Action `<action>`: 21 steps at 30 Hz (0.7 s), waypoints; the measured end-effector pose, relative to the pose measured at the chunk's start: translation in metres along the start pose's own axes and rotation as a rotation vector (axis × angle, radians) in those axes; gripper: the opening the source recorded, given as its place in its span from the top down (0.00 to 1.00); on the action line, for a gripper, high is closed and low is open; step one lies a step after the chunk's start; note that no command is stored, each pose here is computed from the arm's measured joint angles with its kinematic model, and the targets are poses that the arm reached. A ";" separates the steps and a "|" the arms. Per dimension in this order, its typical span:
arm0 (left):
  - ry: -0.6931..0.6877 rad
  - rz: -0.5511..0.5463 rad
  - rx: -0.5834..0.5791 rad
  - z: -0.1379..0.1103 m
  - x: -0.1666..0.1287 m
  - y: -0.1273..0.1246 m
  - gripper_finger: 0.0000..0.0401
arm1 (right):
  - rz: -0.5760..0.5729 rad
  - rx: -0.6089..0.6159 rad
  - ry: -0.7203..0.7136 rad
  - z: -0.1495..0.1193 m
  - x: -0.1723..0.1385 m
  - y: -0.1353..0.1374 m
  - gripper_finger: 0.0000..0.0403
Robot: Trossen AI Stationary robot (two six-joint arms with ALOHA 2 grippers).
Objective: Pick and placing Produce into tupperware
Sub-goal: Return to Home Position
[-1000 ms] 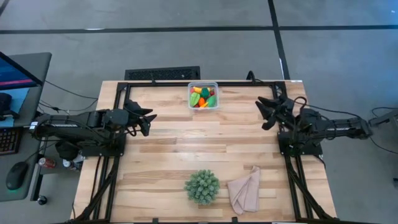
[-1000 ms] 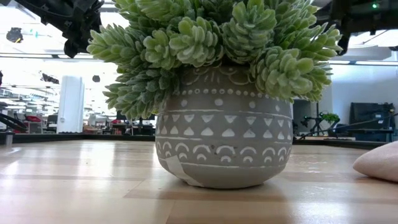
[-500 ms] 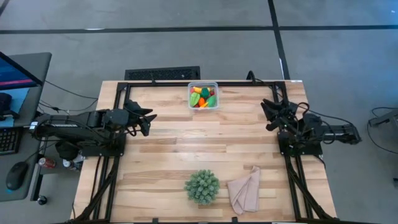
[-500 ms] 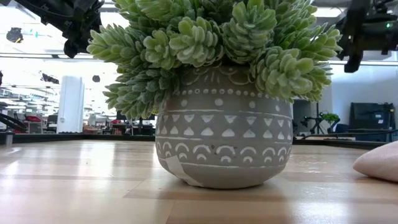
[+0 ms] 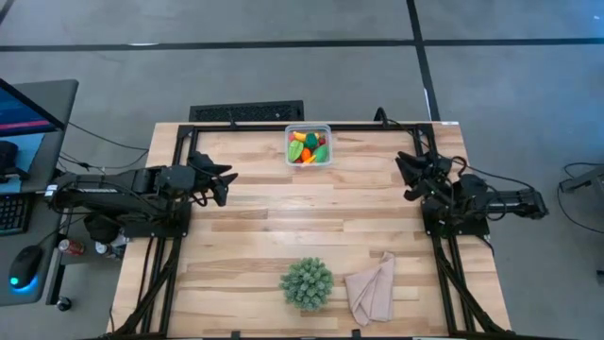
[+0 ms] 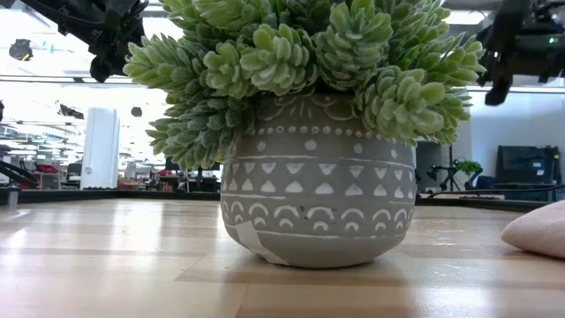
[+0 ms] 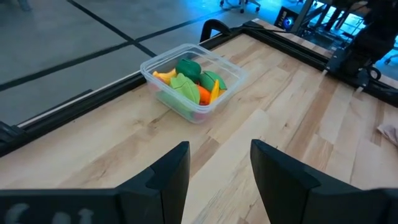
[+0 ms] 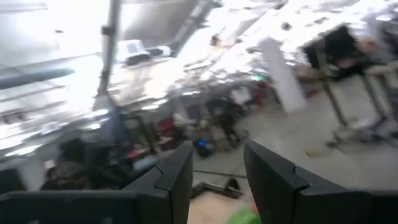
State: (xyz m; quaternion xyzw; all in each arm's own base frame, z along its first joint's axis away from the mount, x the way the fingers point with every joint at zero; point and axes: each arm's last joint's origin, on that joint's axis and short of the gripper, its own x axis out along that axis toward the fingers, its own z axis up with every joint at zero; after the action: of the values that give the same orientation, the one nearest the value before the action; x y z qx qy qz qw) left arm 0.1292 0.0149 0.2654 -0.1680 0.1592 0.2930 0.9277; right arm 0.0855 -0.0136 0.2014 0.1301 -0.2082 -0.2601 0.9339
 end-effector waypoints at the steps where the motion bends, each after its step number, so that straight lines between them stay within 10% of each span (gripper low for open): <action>1: -0.002 0.004 0.000 0.000 0.000 0.000 0.60 | 0.028 -0.008 -0.010 0.001 0.000 0.001 0.67; 21: 0.013 -0.028 0.063 0.000 0.000 -0.001 0.60 | 0.167 -0.118 0.251 -0.025 -0.004 0.002 0.66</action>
State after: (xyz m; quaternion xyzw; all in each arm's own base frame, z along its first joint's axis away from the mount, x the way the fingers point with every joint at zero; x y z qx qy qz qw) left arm 0.1296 0.0141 0.2652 -0.1431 0.1722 0.2736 0.9354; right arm 0.0945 -0.0067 0.1789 0.0889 -0.0844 -0.1751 0.9769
